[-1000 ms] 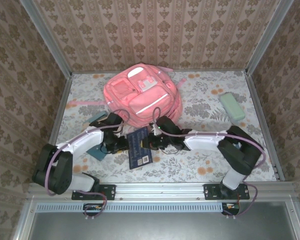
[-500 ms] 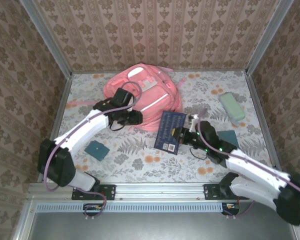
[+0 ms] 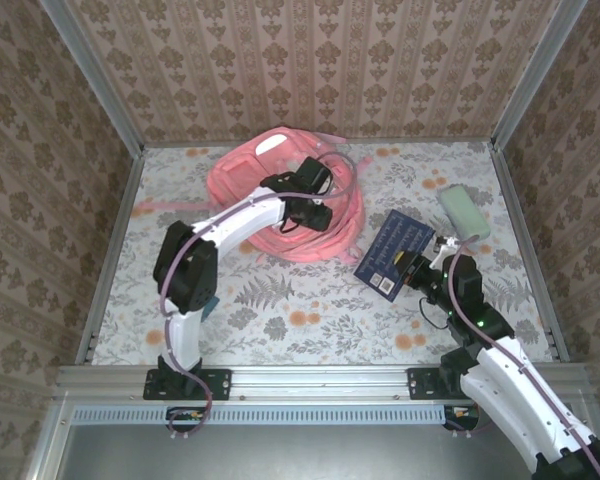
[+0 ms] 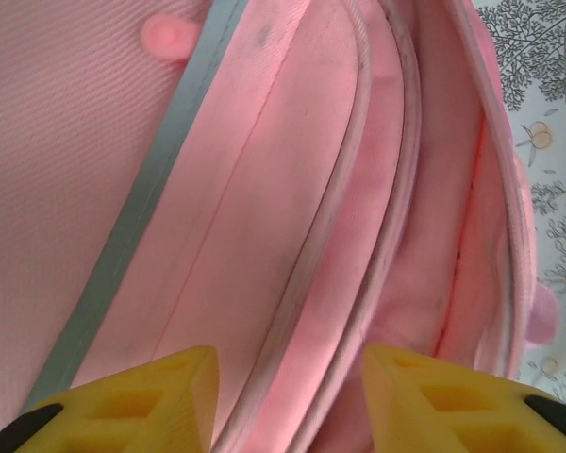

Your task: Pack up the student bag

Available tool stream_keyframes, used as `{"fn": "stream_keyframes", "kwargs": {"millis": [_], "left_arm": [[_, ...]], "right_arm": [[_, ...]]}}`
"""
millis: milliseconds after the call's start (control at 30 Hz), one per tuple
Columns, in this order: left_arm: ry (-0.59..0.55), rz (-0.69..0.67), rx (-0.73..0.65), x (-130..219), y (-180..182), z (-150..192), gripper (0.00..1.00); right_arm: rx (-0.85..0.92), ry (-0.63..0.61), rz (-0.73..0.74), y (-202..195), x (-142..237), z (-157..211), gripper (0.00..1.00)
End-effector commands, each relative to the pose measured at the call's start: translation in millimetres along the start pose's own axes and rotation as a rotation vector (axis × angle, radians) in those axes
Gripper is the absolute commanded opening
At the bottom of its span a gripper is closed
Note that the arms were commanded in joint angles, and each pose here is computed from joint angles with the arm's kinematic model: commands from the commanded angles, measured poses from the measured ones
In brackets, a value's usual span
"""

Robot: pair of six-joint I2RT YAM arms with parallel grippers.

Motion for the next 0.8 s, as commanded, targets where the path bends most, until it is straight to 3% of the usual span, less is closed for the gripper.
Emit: {"fn": "stream_keyframes", "kwargs": {"millis": [0, 500, 767], "left_arm": [[0.005, 0.019, -0.073, 0.9, -12.3, -6.8, 0.46], [0.042, 0.169, -0.082, -3.6, -51.9, -2.9, 0.44], [0.078, 0.129, -0.1, -20.2, -49.5, 3.7, 0.28]], "right_arm": [[0.005, 0.016, -0.072, 9.5, 0.0, -2.9, 0.0], [-0.03, 0.035, -0.065, 2.4, -15.1, -6.4, 0.0], [-0.062, 0.036, -0.098, 6.9, -19.7, -7.6, 0.0]]}}
Point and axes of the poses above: each hand's point on the last joint's axis, 136 mm out from that joint toward the fingers, its own x axis back along the fingers, its own y axis along the line the jaws close on, z = x × y, the point moved 1 cm from there along x, back along the fingers, and after that the axes turned 11 degrees about x, right-handed, at the moved point
